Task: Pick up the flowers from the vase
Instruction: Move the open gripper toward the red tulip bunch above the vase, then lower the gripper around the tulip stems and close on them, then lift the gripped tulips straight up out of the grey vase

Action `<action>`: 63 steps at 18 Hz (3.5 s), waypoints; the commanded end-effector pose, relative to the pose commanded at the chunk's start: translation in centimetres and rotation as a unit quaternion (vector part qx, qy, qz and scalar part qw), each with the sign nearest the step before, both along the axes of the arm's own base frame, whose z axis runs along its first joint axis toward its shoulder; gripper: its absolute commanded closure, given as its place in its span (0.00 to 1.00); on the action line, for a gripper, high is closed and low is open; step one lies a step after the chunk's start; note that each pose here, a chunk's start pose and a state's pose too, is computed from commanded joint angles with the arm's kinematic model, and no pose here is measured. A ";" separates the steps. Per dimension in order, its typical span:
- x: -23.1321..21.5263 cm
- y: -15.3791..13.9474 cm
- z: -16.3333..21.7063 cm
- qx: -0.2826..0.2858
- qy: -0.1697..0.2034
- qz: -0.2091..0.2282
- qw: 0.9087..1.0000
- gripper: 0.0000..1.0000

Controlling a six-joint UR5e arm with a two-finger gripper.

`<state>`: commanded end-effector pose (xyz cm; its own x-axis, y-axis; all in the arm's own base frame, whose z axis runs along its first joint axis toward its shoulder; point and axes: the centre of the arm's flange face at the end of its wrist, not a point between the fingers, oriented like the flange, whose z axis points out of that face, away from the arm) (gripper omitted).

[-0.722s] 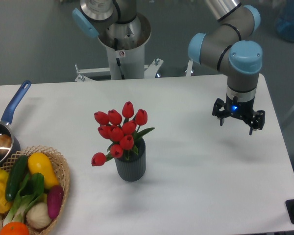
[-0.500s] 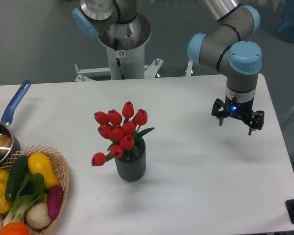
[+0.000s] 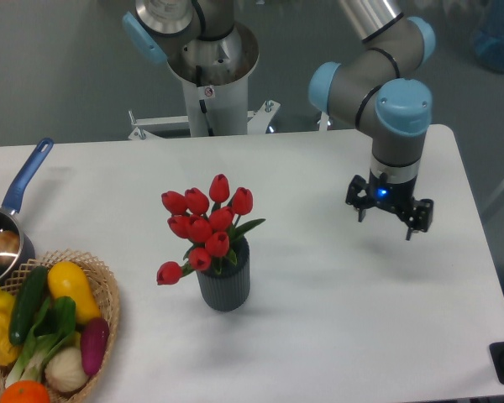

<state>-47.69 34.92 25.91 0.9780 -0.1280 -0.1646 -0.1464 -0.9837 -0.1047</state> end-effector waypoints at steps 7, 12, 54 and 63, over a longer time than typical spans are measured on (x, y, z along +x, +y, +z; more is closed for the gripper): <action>6.1 0.2 2.2 0.047 -0.014 -0.025 0.998 0.00; 8.8 1.3 4.3 0.064 -0.003 -0.046 0.997 0.00; 11.4 7.9 5.0 0.408 -0.211 -0.098 0.883 0.83; 11.0 7.2 7.2 0.414 -0.192 -0.095 0.885 1.00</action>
